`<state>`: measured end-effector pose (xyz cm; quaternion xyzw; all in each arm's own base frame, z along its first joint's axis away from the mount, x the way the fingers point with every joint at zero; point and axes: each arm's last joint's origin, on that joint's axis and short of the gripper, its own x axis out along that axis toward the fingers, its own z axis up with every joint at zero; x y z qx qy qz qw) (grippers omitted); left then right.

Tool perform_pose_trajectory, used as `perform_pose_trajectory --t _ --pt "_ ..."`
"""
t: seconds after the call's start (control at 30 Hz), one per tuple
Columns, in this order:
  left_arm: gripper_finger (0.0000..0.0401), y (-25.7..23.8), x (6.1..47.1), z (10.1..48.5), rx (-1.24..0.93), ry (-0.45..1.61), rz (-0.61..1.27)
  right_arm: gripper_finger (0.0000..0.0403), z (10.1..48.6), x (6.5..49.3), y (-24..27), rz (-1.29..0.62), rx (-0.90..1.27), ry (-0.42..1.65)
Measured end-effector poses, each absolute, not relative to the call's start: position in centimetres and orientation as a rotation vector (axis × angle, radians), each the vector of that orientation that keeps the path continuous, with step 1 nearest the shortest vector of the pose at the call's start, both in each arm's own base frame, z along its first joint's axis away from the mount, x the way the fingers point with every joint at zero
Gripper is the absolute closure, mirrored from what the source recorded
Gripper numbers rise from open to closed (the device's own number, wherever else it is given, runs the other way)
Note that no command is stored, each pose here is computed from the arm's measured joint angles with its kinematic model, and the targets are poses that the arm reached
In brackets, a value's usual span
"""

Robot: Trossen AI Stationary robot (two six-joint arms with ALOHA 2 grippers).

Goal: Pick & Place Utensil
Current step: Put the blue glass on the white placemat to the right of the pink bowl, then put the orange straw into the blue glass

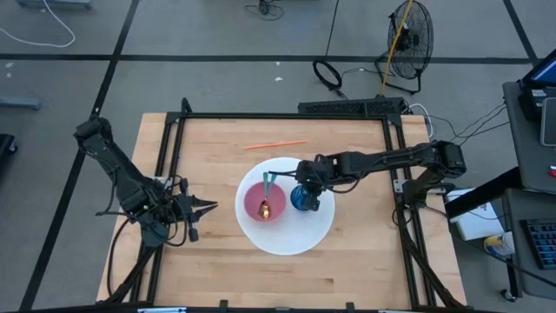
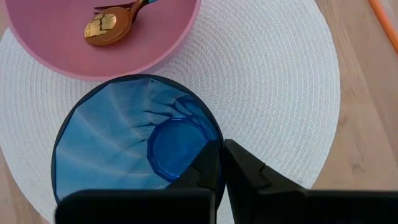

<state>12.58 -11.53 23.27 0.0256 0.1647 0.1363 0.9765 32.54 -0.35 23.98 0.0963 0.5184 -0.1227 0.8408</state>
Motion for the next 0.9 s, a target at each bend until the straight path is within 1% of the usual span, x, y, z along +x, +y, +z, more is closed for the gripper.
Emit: perform_pose_trajectory --t 0.13,0.23,0.5,0.6,0.73,0.9 --pt "0.0364 -11.5 12.6 23.3 0.048 0.332 0.275 0.0394 24.0 32.5 -0.3 -0.27 0.221 1.094" --pt "0.0364 -11.5 12.6 23.3 0.047 0.331 0.275 0.0379 24.0 32.6 -0.3 -0.279 0.235 1.092" --pt "0.0364 -11.5 12.6 23.3 0.041 0.329 0.276 0.031 24.0 32.6 -0.4 -0.283 0.231 1.091" --pt "0.0364 -11.5 12.6 23.3 0.041 0.329 0.276 0.0282 24.1 32.4 -0.5 -0.318 0.203 1.08" --pt "0.0364 -11.5 12.6 23.3 0.042 0.329 0.276 0.0251 25.3 31.9 -0.6 -0.33 0.176 1.035" --pt "0.0364 -11.5 12.6 23.3 0.049 0.33 0.275 0.0227 27.8 30.7 -0.4 -0.294 0.148 0.945"
